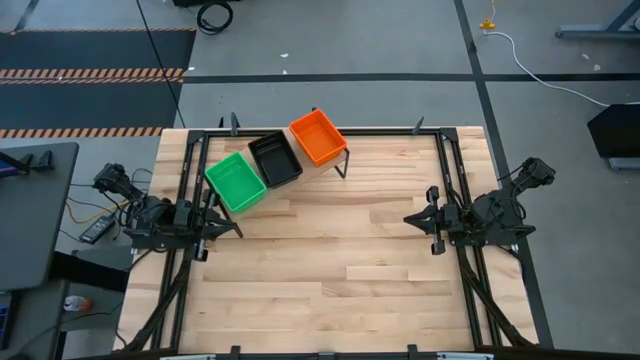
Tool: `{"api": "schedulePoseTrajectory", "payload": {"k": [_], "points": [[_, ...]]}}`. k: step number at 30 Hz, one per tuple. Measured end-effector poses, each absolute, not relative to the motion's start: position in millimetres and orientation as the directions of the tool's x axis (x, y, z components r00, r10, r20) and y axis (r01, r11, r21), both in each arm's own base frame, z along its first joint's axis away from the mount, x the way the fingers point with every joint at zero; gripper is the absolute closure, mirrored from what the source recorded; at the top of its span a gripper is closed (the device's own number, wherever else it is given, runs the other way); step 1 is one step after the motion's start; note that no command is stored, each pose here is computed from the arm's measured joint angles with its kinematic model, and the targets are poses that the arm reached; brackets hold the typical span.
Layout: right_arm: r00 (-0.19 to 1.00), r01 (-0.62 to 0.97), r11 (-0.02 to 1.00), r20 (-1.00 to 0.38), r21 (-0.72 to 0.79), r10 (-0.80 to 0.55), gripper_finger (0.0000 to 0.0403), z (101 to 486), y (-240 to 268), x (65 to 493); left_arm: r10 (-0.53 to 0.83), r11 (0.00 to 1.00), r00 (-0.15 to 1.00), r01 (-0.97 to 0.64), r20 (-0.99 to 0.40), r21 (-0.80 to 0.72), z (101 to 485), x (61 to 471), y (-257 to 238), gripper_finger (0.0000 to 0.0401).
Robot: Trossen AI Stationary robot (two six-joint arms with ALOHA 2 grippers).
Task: Stack baskets on shelf by color
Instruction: Return to Home Position
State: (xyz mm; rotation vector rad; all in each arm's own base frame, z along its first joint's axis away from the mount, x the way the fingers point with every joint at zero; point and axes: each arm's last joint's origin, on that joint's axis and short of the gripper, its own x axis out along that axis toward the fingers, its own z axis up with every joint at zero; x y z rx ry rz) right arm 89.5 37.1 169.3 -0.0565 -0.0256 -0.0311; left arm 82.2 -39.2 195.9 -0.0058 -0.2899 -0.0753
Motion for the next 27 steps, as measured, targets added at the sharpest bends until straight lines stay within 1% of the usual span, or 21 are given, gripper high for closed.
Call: {"api": "schedulePoseTrajectory", "payload": {"k": [6,15,23,27], "points": [[0.999,0.032,0.998,0.026,-0.056,-0.031,0.0378,169.3,37.1,89.5,-0.073,0.997,0.955,0.075,0.286,0.005,195.9,82.2,-39.2,0.0367],[0.999,0.032,0.998,0.026,-0.056,-0.030,0.0378,169.3,37.1,89.5,-0.073,0.997,0.955,0.075,0.286,0.005,195.8,82.2,-39.2,0.0378],[0.999,0.032,0.998,0.026,-0.056,-0.031,0.0378,169.3,37.1,89.5,-0.073,0.997,0.956,0.075,0.286,0.005,195.8,82.3,-39.2,0.0368],[0.999,0.032,0.998,0.027,-0.056,-0.030,0.0378,169.3,37.1,89.5,-0.073,0.997,0.955,0.075,0.286,0.005,195.8,82.2,-39.2,0.0369]]}}
